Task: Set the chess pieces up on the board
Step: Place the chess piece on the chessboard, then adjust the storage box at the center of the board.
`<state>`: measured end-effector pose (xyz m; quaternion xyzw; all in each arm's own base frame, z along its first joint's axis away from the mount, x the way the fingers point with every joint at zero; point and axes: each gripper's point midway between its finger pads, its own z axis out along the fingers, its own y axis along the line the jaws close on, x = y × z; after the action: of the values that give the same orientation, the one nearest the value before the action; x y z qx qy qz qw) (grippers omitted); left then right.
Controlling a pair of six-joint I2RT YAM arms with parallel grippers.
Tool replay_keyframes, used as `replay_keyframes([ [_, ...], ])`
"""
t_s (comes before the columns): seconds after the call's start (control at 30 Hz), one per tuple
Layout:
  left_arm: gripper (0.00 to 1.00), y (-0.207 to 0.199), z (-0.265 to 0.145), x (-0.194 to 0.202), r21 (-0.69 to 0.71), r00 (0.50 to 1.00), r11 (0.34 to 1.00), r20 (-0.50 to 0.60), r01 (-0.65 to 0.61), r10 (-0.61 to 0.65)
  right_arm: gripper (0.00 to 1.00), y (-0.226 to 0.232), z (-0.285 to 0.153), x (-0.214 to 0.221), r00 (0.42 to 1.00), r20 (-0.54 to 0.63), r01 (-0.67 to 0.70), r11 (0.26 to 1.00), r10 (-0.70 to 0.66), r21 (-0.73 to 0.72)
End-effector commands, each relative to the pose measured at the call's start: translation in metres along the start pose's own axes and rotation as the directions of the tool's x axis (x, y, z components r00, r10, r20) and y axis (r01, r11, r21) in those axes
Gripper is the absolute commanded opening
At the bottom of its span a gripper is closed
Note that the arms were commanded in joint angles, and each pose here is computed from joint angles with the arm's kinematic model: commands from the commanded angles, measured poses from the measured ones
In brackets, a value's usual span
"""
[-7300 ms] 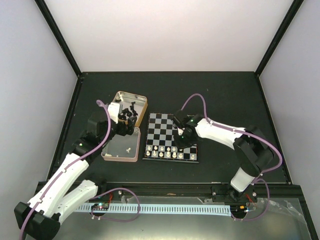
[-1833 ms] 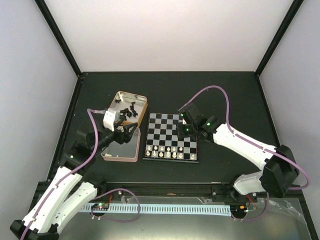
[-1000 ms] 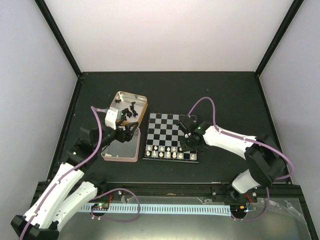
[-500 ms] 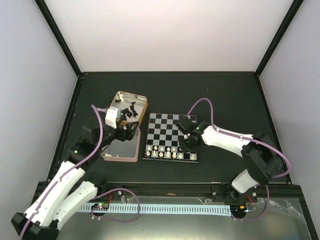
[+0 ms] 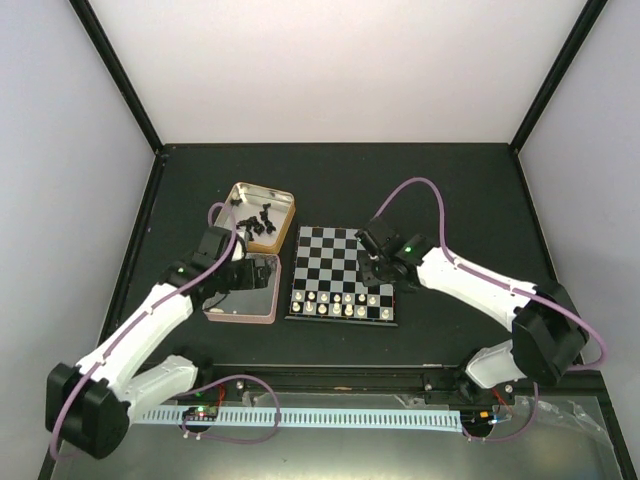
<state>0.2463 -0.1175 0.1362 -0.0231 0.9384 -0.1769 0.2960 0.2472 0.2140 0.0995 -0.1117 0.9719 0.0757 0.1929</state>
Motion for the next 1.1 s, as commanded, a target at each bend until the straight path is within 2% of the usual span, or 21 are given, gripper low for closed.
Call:
replay_keyframes([
  [0.0, 0.80, 0.018, 0.002, 0.023, -0.111, 0.978, 0.990, -0.180, 0.085, -0.104, 0.32, -0.002, -0.002, -0.025, 0.996, 0.077, 0.035, 0.998, -0.039, 0.047],
  [0.1, 0.67, 0.020, 0.006, 0.039, -0.134, 0.937, 0.987, -0.326, 0.086, -0.126, 0.31, -0.004, 0.004, -0.031, 0.995, 0.073, 0.059, 0.996, -0.064, 0.073],
  [0.2, 0.55, 0.023, 0.011, 0.054, -0.173, 0.874, 0.983, -0.468, 0.059, -0.135, 0.30, -0.010, 0.010, -0.036, 0.995, 0.069, 0.064, 0.992, -0.072, 0.105],
  [0.33, 0.49, 0.033, 0.018, 0.071, -0.234, 0.785, 0.972, -0.599, 0.017, -0.158, 0.30, -0.025, 0.021, -0.041, 0.997, 0.056, 0.044, 0.986, -0.054, 0.164],
  [0.47, 0.50, 0.038, 0.019, 0.077, -0.251, 0.730, 0.968, -0.667, -0.031, -0.149, 0.29, -0.035, 0.033, -0.044, 0.998, 0.035, 0.034, 0.977, -0.042, 0.211],
  [0.57, 0.51, 0.033, 0.028, 0.071, -0.222, 0.745, 0.975, -0.653, -0.017, -0.135, 0.29, -0.037, 0.041, -0.046, 0.999, 0.013, 0.039, 0.976, -0.043, 0.215],
  [0.67, 0.53, 0.027, 0.037, 0.045, -0.211, 0.807, 0.977, -0.579, -0.007, -0.119, 0.29, -0.040, 0.041, -0.054, 0.999, 0.022, 0.031, 0.974, -0.037, 0.224],
  [0.8, 0.62, 0.057, 0.045, 0.003, -0.335, 0.886, 0.942, -0.446, -0.032, -0.129, 0.29, -0.041, 0.034, -0.062, 0.998, 0.056, 0.027, 0.974, -0.041, 0.226],
  [0.9, 0.70, 0.080, 0.049, -0.021, -0.371, 0.906, 0.927, -0.375, 0.046, -0.195, 0.29, -0.044, 0.030, -0.061, 0.997, 0.077, 0.011, 0.973, -0.029, 0.229],
  [1.07, 0.68, 0.118, 0.062, -0.022, -0.453, 0.896, 0.887, -0.353, 0.087, -0.268, 0.29, -0.042, 0.026, -0.059, 0.996, 0.089, -0.009, 0.978, -0.010, 0.208],
])
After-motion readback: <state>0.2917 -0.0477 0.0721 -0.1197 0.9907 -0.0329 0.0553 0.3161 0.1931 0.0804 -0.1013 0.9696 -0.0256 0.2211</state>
